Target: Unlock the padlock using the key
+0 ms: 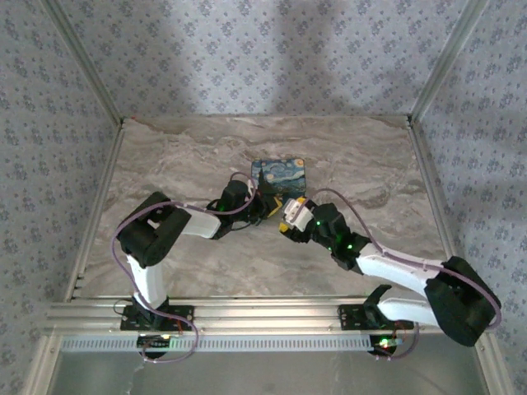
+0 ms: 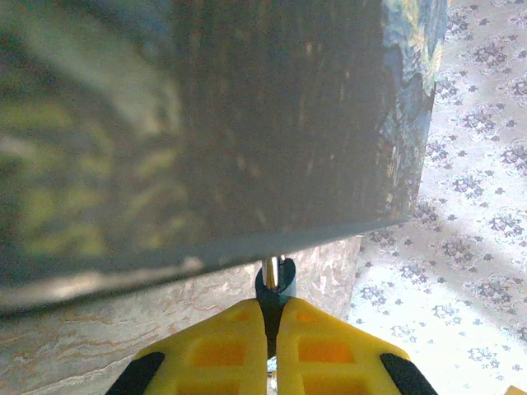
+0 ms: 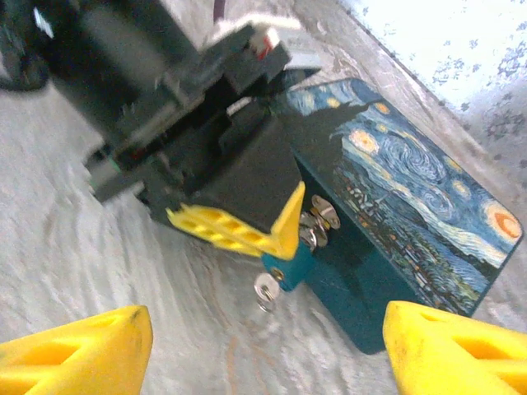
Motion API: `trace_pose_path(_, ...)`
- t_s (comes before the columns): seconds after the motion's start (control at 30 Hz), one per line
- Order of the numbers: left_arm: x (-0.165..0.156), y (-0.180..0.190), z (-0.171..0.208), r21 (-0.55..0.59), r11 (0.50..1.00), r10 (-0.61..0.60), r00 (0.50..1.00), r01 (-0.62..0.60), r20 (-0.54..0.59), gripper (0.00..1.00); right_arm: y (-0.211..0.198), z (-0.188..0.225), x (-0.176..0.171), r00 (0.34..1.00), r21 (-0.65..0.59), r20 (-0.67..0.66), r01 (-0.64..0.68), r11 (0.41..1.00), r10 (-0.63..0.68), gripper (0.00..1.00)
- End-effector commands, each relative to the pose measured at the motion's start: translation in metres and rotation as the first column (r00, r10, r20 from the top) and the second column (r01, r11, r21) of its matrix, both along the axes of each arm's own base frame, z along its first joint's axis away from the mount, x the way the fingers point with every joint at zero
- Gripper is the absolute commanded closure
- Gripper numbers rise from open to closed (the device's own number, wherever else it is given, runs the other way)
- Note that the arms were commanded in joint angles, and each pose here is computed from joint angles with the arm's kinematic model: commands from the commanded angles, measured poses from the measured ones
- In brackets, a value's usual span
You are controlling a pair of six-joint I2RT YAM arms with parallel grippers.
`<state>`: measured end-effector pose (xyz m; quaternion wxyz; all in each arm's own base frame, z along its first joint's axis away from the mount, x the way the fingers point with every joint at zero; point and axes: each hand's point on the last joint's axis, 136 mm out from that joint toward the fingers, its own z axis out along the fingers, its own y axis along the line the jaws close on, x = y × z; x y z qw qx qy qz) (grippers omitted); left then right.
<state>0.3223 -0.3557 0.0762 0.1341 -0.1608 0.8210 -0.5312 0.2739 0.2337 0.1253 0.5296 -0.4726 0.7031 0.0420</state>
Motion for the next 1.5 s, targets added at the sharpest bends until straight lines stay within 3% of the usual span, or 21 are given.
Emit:
trace_pose_path(0.0,-0.006,-0.008,0.010,-0.036,0.999,-0.022,0.999,0.021,-0.034,0.93,-0.007,-0.009,0.008,0.991,-0.188,0.127,-0.010,0.982,0.034,0.26)
trace_pose_path(0.23,-0.006,-0.009,0.011,-0.041,0.999,-0.028,0.999,0.027,-0.037,0.93,0.001,-0.028,0.016,0.984,-0.295,0.165,-0.013,0.956,0.064,0.28)
trace_pose_path(0.6,-0.005,-0.010,0.011,-0.044,0.999,-0.032,0.999,0.030,-0.041,0.93,0.017,-0.039,0.032,0.982,-0.298,0.182,0.007,0.954,0.050,0.55)
trace_pose_path(1.47,-0.006,-0.011,0.011,-0.050,0.998,-0.037,0.998,0.034,-0.045,0.93,0.013,-0.040,0.052,0.975,-0.271,0.220,0.101,0.957,-0.040,0.85)
